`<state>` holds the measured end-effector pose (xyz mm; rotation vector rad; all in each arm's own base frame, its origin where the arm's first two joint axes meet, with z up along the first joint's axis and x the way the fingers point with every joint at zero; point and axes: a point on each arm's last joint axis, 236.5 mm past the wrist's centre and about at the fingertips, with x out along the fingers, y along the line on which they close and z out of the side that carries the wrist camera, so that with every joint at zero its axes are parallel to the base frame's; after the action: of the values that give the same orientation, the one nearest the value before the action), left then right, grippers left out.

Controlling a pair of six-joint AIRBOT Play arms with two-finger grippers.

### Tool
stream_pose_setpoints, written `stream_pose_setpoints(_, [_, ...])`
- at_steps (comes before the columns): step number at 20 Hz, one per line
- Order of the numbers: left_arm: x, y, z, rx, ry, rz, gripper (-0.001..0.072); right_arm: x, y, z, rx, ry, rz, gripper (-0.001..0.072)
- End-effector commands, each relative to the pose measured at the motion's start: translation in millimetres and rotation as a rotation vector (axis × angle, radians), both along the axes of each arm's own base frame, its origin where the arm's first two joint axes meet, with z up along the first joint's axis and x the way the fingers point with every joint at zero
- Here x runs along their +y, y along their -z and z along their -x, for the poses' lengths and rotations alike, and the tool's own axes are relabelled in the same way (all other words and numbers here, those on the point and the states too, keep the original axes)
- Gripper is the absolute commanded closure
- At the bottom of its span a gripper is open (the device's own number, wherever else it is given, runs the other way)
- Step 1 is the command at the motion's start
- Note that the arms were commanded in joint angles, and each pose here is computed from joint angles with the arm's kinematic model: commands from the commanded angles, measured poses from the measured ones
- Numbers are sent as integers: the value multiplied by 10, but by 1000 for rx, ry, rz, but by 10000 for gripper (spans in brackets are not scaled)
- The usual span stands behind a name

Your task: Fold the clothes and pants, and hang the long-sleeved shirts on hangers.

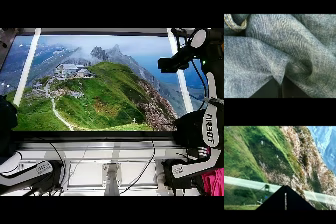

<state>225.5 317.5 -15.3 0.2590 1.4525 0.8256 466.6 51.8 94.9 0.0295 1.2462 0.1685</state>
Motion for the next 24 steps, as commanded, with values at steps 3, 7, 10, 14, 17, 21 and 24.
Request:
stream_pose_setpoints(3, [-178,-194,-40,-127,-68,56,697,-4,-4,-1,-1,1,0,682])
stream_pose_setpoints(7, [-580,-931,-616,-589,-70,171,698,-3,-5,-1,-1,1,0,683])
stream_pose_setpoints(10, [-993,-1632,-925,-926,-33,280,697,-19,-3,-2,-1,3,5,683])
stream_pose_setpoints(14, [-1879,-2804,-1196,-1289,253,457,697,-12,-3,-2,-1,2,3,683])
stream_pose_setpoints(17, [-2789,-4147,-1142,-1643,524,682,699,21,-15,-21,-10,0,-11,682])
stream_pose_setpoints(21, [-3700,-5528,-596,-1895,873,899,700,70,-163,-231,-111,11,-43,683])
stream_pose_setpoints(24, [-4130,-5966,-425,-1920,1024,1055,699,-99,-789,-555,-321,94,-65,683])
